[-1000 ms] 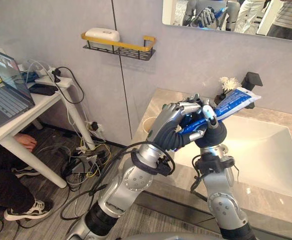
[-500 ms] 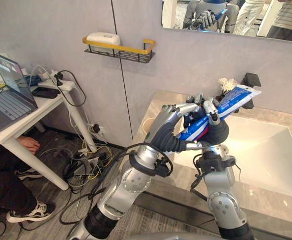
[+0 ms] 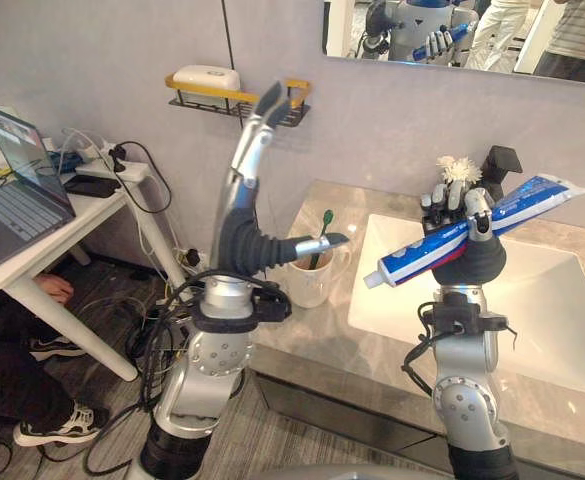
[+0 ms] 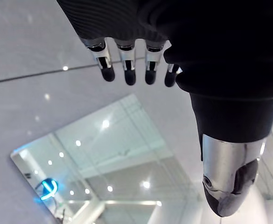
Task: Organize washtable
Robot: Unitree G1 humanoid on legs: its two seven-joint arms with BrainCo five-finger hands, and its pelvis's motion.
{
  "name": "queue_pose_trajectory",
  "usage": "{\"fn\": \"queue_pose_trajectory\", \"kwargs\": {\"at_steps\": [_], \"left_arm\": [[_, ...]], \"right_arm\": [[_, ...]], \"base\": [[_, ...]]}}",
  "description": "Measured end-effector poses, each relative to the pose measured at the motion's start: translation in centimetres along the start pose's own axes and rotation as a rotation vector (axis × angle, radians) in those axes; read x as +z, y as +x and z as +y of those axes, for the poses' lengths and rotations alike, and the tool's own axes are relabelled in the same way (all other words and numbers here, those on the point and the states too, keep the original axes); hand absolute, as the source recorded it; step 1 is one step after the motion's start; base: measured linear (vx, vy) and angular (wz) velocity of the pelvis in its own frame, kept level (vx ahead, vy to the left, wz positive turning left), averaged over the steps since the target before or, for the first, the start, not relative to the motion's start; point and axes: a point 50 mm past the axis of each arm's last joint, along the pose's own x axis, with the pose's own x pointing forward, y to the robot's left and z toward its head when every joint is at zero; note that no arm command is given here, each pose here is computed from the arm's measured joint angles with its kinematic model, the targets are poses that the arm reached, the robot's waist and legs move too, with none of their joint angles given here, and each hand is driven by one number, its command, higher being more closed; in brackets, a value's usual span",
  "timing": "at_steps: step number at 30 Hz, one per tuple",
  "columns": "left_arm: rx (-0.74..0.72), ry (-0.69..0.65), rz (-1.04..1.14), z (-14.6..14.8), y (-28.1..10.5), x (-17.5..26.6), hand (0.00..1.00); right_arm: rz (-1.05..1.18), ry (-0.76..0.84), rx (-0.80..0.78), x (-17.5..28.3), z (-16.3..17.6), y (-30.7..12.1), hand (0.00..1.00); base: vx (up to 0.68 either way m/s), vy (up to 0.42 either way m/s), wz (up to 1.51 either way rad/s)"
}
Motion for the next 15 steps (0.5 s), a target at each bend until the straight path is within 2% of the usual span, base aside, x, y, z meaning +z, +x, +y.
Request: {"fn": "queue_pose_trajectory", "kwargs": {"at_steps": [8,15], "left_arm": [[0.055,0.045,0.031,1.7,-0.7,-0.2,0.0],[0.162,0.087,0.204,4.4,-3.0,-2.2,0.0]], "right_arm": [[-0.005,-0.004,-0.003,0.1,-0.1,0.0,1.0],[-0.048,-0.062,-0.069,0.9,-0.9,0.1,1.0]], "base": [[0.0,0.0,0.0],[0.0,-0.002,0.05]]}}
